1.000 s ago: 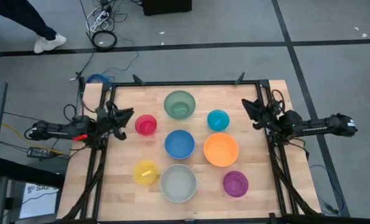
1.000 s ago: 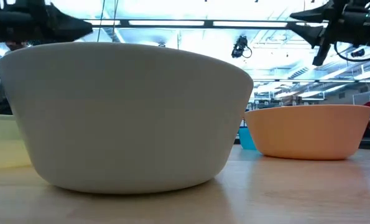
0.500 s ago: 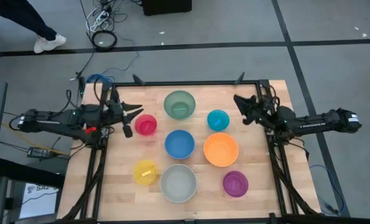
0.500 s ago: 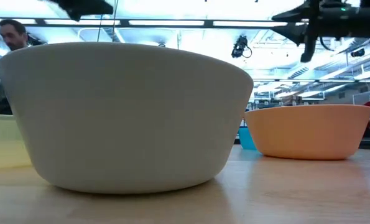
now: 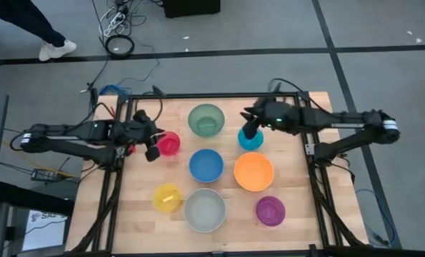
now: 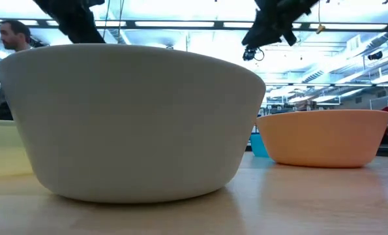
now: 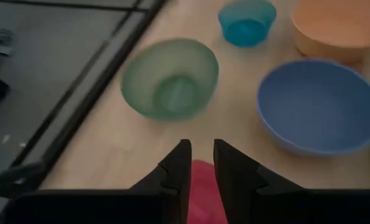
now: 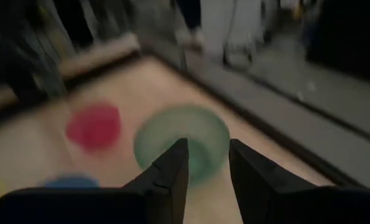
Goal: Nest bowls inside each other
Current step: Stack the orange bowl on top of the green bowl
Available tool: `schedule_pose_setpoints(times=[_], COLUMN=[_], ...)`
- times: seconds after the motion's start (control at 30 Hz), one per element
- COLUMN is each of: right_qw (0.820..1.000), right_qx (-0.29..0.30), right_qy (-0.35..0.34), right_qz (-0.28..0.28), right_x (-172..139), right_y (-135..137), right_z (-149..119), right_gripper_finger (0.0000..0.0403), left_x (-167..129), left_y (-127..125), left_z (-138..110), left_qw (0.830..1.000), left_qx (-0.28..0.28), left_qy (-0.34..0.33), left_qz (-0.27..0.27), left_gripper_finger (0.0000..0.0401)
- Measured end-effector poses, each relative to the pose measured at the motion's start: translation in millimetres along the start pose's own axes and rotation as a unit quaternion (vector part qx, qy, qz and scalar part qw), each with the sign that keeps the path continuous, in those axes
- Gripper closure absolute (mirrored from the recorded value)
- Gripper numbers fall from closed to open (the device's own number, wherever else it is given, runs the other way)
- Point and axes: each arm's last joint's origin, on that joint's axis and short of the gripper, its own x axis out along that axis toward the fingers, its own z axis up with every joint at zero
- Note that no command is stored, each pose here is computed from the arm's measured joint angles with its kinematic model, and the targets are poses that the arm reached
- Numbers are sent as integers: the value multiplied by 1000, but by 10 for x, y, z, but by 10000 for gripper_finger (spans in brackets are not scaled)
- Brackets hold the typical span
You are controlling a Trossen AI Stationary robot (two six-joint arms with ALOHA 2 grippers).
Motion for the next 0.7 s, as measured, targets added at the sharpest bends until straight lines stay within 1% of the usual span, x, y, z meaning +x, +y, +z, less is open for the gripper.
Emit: schedule_pose_setpoints(times=[0.07, 0.13, 0.27, 0.33, 0.43, 0.53, 0.63, 0.7], right_qw=[998, 991, 967, 954, 930, 910, 898, 896], right_qx=[-23, -46, -65, -57, -50, -52, -58, -54], right_qy=[54, 117, 239, 289, 362, 410, 431, 438], right_qz=[-17, -38, -64, -49, -24, -42, -58, -54], right_x=[38, 55, 67, 78, 95, 81, 61, 42], right_y=[73, 125, 196, 235, 295, 333, 402, 457], right_z=[90, 118, 47, -35, -188, -314, -399, -435], right_gripper_finger=[298, 298, 298, 298, 298, 296, 289, 280], left_x=[33, 53, 63, 63, 64, 65, 67, 67], left_y=[-13, -21, -26, -27, -28, -30, -33, -36], left_z=[-28, -45, -40, -34, -31, -18, -2, 14], left_qw=[1000, 1000, 1000, 1000, 1000, 1000, 1000, 1000], left_qx=[3, 7, 8, 13, 18, 20, 27, 24], left_qy=[9, 14, 12, 9, 7, 1, -7, -15], left_qz=[-3, -6, -7, -7, -7, -8, -9, -10], left_gripper_finger=[325, 325, 325, 325, 325, 325, 325, 325])
